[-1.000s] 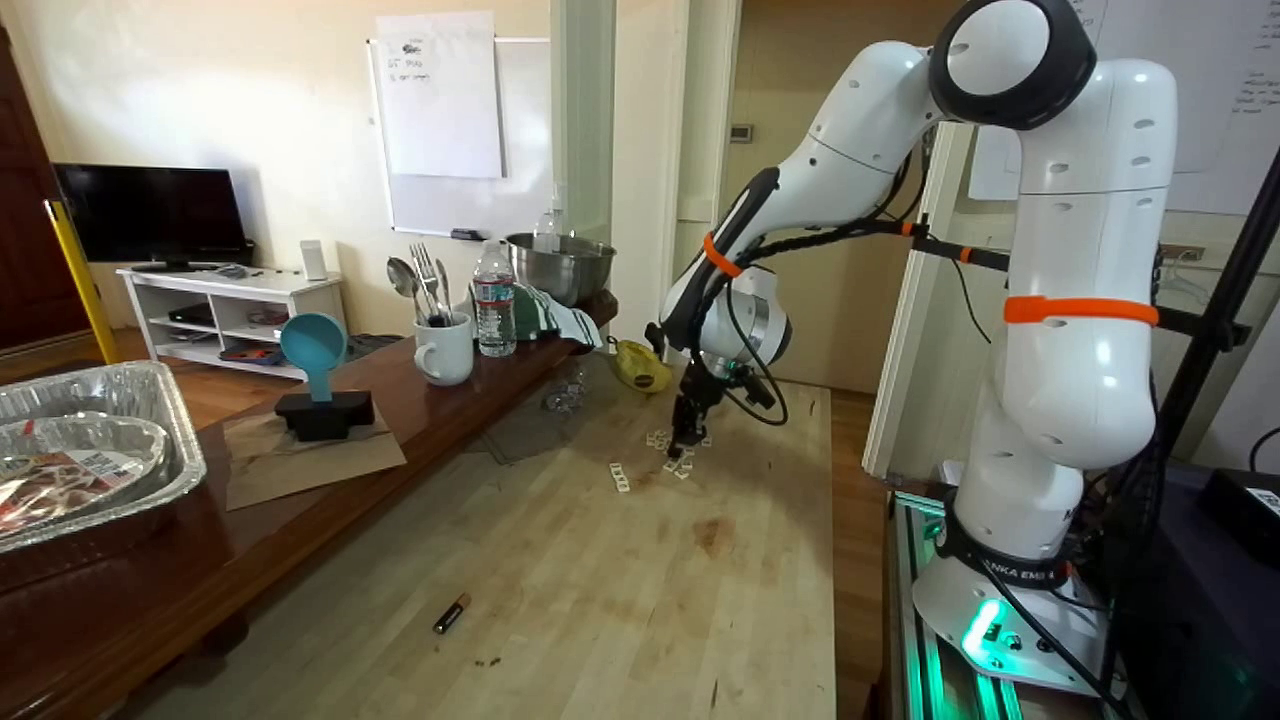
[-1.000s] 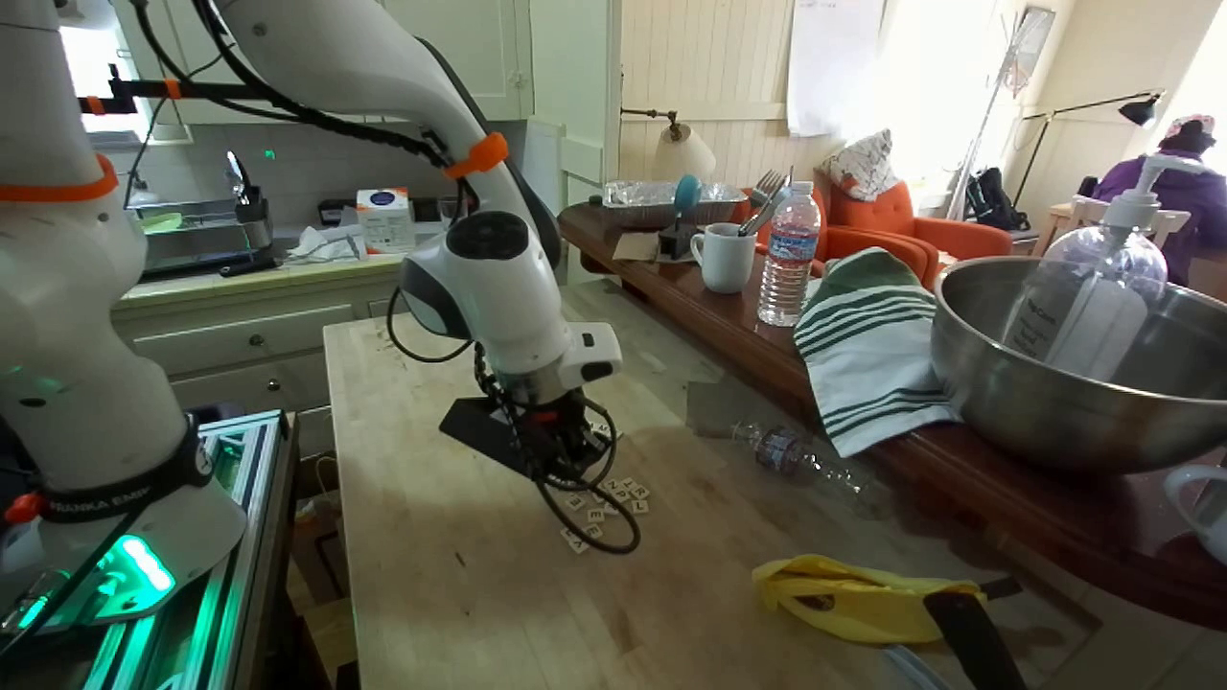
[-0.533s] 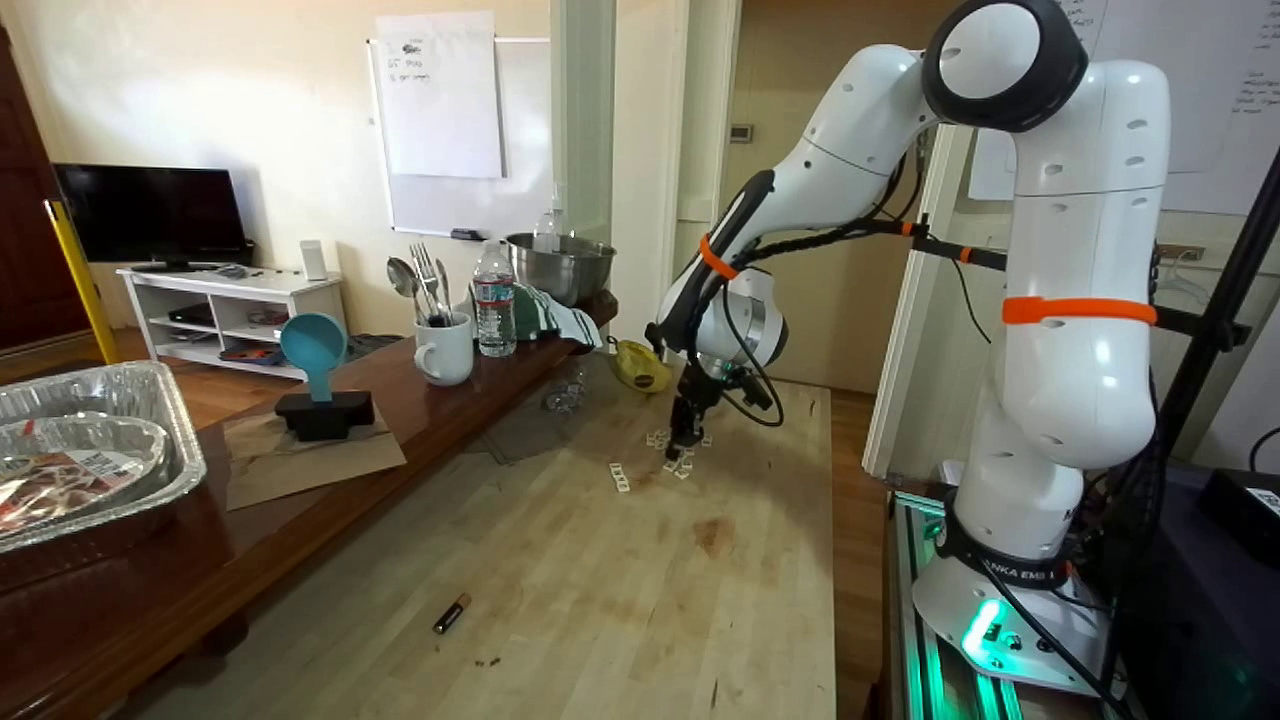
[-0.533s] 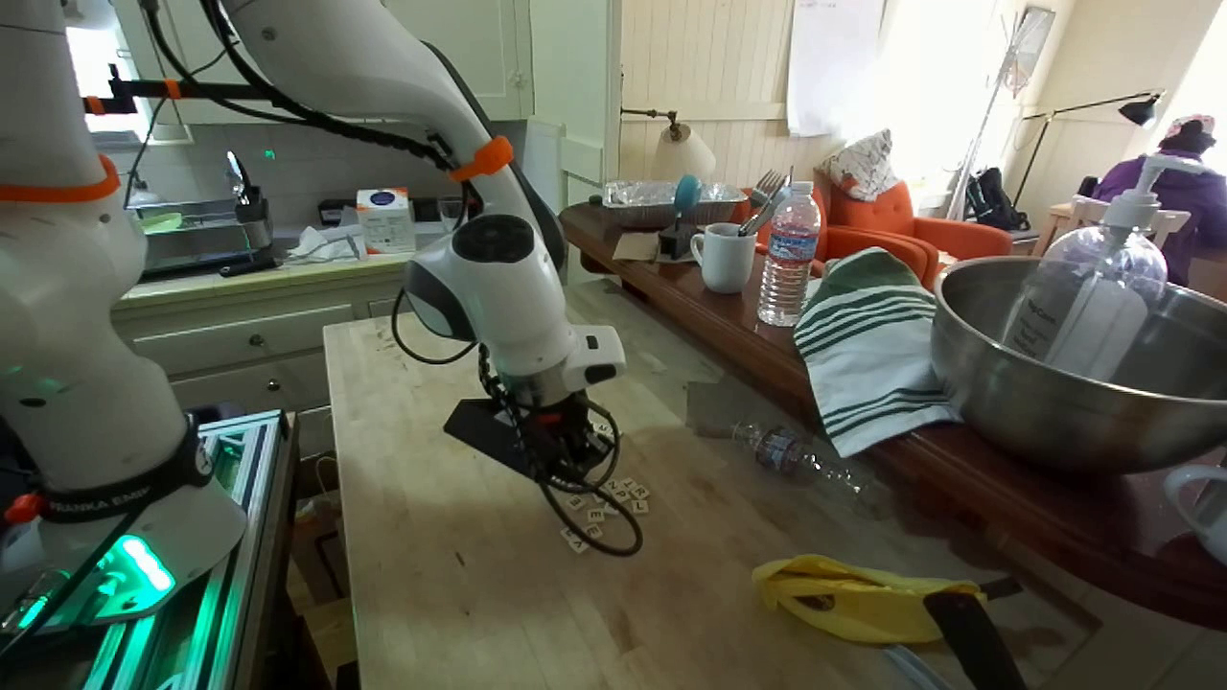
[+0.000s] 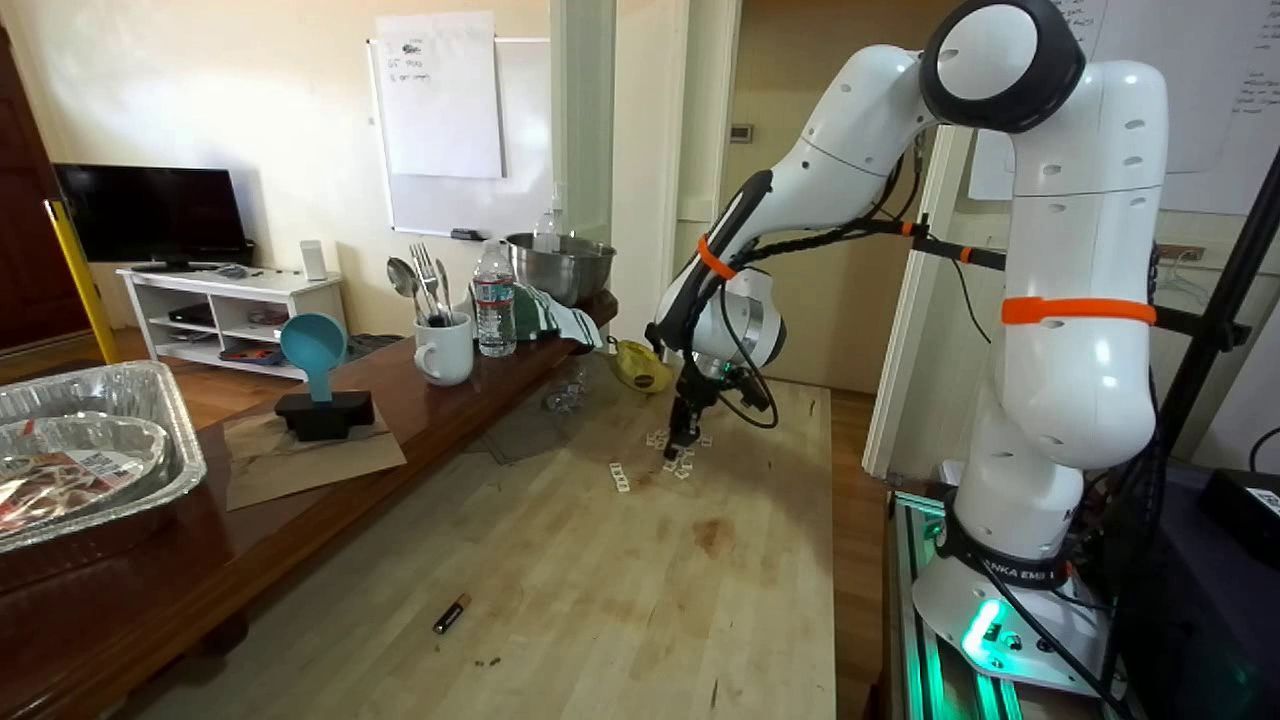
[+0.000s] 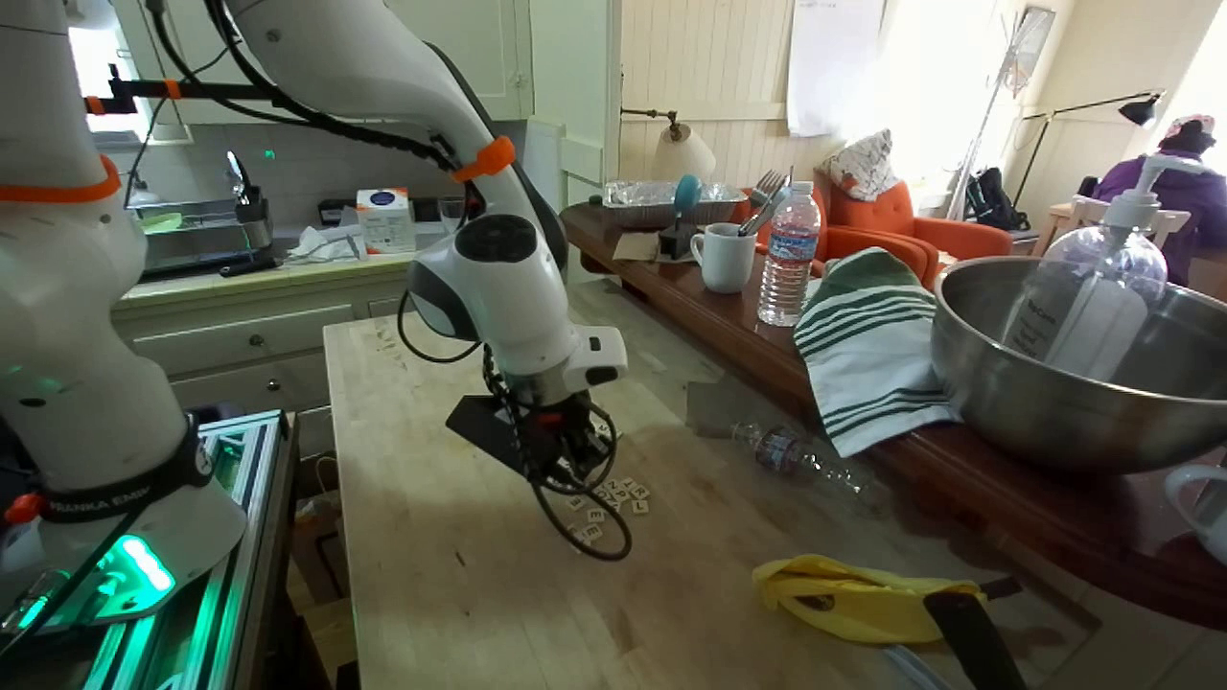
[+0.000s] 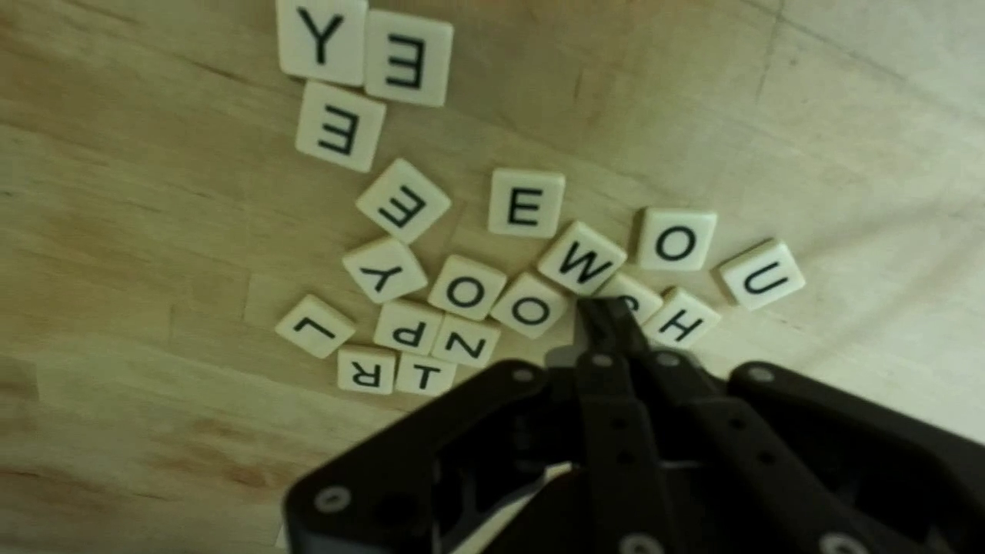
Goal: Move two letter tiles to the left.
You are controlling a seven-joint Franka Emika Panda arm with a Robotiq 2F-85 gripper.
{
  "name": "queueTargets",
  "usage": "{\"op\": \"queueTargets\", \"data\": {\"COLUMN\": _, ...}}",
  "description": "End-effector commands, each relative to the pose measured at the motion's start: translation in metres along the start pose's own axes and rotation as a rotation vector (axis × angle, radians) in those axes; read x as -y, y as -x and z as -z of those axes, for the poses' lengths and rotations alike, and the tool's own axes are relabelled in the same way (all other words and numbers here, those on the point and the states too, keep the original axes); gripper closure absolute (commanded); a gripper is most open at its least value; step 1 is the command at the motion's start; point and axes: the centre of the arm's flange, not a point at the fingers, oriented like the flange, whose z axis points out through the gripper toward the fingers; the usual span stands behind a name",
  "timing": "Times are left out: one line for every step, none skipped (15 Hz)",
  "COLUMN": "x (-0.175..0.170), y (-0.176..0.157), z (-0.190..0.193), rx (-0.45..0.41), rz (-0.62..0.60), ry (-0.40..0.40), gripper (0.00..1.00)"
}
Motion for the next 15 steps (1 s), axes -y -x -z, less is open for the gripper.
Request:
{"op": "queueTargets", "data": {"x": -0.004, "y": -0.006, "z": -0.011, "rx": 0.033, "rz": -0.14, "ry": 0.065, "gripper": 1.0}}
{"op": "queueTargets", "data": {"x": -0.007, "y": -0.008, "z": -0.011, "rx": 0.034, "rz": -0.2, "ry": 0.095, "gripper": 1.0}}
{"op": "queueTargets", "data": {"x": -0.008, "y": -0.008, "z": -0.012, "rx": 0.034, "rz": -0.247, "ry": 0.118, "gripper": 1.0}}
{"op": "queueTargets", "data": {"x": -0.011, "y": -0.011, "z": -0.012, "rx": 0.034, "rz": -0.294, "ry": 0.14, "gripper": 1.0}}
{"op": "queueTargets", "data": {"x": -0.013, "y": -0.013, "z": -0.013, "rx": 0.036, "rz": -0.342, "ry": 0.158, "gripper": 1.0}}
{"op": "queueTargets", "data": {"x": -0.014, "y": -0.016, "z": -0.014, "rx": 0.034, "rz": -0.391, "ry": 0.173, "gripper": 1.0}}
{"op": "queueTargets", "data": {"x": -0.015, "y": -0.018, "z": -0.015, "rx": 0.029, "rz": -0.442, "ry": 0.186, "gripper": 1.0}}
{"op": "queueTargets", "data": {"x": -0.014, "y": -0.02, "z": -0.016, "rx": 0.021, "rz": -0.479, "ry": 0.188, "gripper": 1.0}}
{"op": "queueTargets", "data": {"x": -0.014, "y": -0.022, "z": -0.017, "rx": 0.014, "rz": -0.506, "ry": 0.186, "gripper": 1.0}}
{"op": "queueTargets", "data": {"x": -0.014, "y": -0.024, "z": -0.017, "rx": 0.013, "rz": -0.539, "ry": 0.189, "gripper": 1.0}}
{"op": "queueTargets", "data": {"x": -0.013, "y": -0.027, "z": -0.018, "rx": 0.023, "rz": -0.58, "ry": 0.178, "gripper": 1.0}}
{"op": "queueTargets", "data": {"x": -0.013, "y": -0.029, "z": -0.018, "rx": 0.028, "rz": -0.62, "ry": 0.178, "gripper": 1.0}}
{"op": "queueTargets", "data": {"x": -0.013, "y": -0.03, "z": -0.018, "rx": 0.032, "rz": -0.661, "ry": 0.165, "gripper": 1.0}}
{"op": "queueTargets", "data": {"x": -0.012, "y": -0.033, "z": -0.018, "rx": 0.042, "rz": -0.703, "ry": 0.158, "gripper": 1.0}}
{"op": "queueTargets", "data": {"x": -0.012, "y": -0.034, "z": -0.018, "rx": 0.045, "rz": -0.746, "ry": 0.153, "gripper": 1.0}}
